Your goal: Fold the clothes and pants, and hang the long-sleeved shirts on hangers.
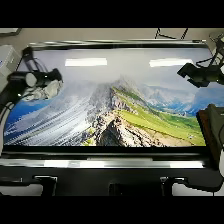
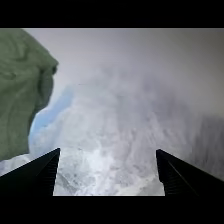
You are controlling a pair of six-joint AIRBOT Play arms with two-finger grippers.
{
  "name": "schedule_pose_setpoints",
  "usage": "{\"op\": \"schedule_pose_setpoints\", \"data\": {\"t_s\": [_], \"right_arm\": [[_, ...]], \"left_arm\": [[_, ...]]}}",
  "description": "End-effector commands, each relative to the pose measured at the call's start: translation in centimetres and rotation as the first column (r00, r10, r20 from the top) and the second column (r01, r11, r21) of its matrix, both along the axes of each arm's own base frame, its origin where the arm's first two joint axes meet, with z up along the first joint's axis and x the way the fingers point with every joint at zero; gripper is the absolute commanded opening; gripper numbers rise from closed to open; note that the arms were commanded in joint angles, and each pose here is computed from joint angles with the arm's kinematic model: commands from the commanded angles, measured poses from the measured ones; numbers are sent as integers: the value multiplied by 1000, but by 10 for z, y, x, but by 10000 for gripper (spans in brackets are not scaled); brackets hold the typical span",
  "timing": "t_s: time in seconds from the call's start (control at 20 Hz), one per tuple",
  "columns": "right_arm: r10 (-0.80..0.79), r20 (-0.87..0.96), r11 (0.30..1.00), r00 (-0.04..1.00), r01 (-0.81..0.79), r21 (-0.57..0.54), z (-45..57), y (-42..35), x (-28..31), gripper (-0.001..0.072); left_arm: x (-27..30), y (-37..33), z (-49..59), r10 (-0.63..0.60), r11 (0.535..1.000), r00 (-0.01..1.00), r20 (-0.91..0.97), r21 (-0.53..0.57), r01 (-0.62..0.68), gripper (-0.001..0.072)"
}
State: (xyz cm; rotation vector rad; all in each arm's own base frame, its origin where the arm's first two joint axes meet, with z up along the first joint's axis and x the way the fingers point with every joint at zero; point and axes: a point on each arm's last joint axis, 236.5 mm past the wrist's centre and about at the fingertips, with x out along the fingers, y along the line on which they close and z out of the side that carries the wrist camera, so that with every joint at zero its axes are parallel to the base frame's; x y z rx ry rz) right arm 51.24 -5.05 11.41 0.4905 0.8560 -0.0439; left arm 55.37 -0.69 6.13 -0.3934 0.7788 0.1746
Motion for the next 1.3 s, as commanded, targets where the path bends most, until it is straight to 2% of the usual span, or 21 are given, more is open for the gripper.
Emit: {"op": "schedule_pose_setpoints", "data": {"t_s": [0.0, 0.05, 0.1, 0.25, 0.3, 0.5, 0.65, 0.7, 0.75, 0.8, 0.85, 1.0, 1.1, 1.15, 1.25], "right_arm": [[1, -3, 1000, 1000, -1, -25, -2, -4, 0, 689], [16, -50, 1000, 999, -17, -22, -11, -1, -8, 688], [29, -91, 999, 995, -31, -16, -18, 1, -15, 688], [54, -166, 999, 985, -55, 3, -31, 6, -28, 688], [58, -177, 998, 982, -58, 6, -33, 7, -30, 688], [121, -277, 993, 953, -116, 33, -45, 17, -53, 688], [176, -396, 984, 901, -157, 82, -54, 28, -85, 686], [187, -430, 982, 883, -155, 108, -55, 32, -94, 686], [206, -461, 978, 863, -159, 138, -55, 38, -104, 686], [216, -483, 975, 848, -157, 160, -55, 42, -111, 686], [225, -497, 972, 838, -159, 173, -55, 44, -115, 686], [230, -514, 971, 827, -157, 183, -55, 46, -120, 685], [235, -517, 968, 823, -152, 198, -54, 49, -122, 684], [235, -518, 967, 823, -142, 212, -52, 52, -123, 684], [251, -506, 960, 826, -145, 239, -47, 59, -123, 685]], "left_arm": [[-33, 118, -22, 398, 865, 892, -213, -236, -442, 720], [-55, 145, -32, 440, 816, 849, -293, -264, -515, 720], [-73, 163, -41, 450, 793, 822, -348, -267, -547, 720], [-101, 182, -78, 411, 795, 806, -427, -265, -546, 720], [-94, 180, -89, 399, 800, 822, -405, -285, -529, 720], [-35, 154, -108, 384, 772, 885, -262, -435, -464, 720], [-13, 148, -127, 404, 776, 890, -213, -434, -457, 720], [-12, 146, -132, 402, 777, 889, -217, -433, -457, 650], [-13, 143, -134, 396, 778, 890, -227, -432, -456, 363], [-14, 142, -132, 390, 778, 891, -232, -434, -454, 111], [-16, 140, -126, 379, 785, 896, -230, -433, -443, 27], [-9, 124, -64, 284, 875, 955, -90, -382, -296, 22], [-13, 85, 10, 116, 954, 992, 56, -283, -96, 22], [-23, 52, 52, -3, 976, 992, 123, -216, 30, 22], [-56, -26, 125, -213, 961, 949, 233, -125, 246, 22]]}}
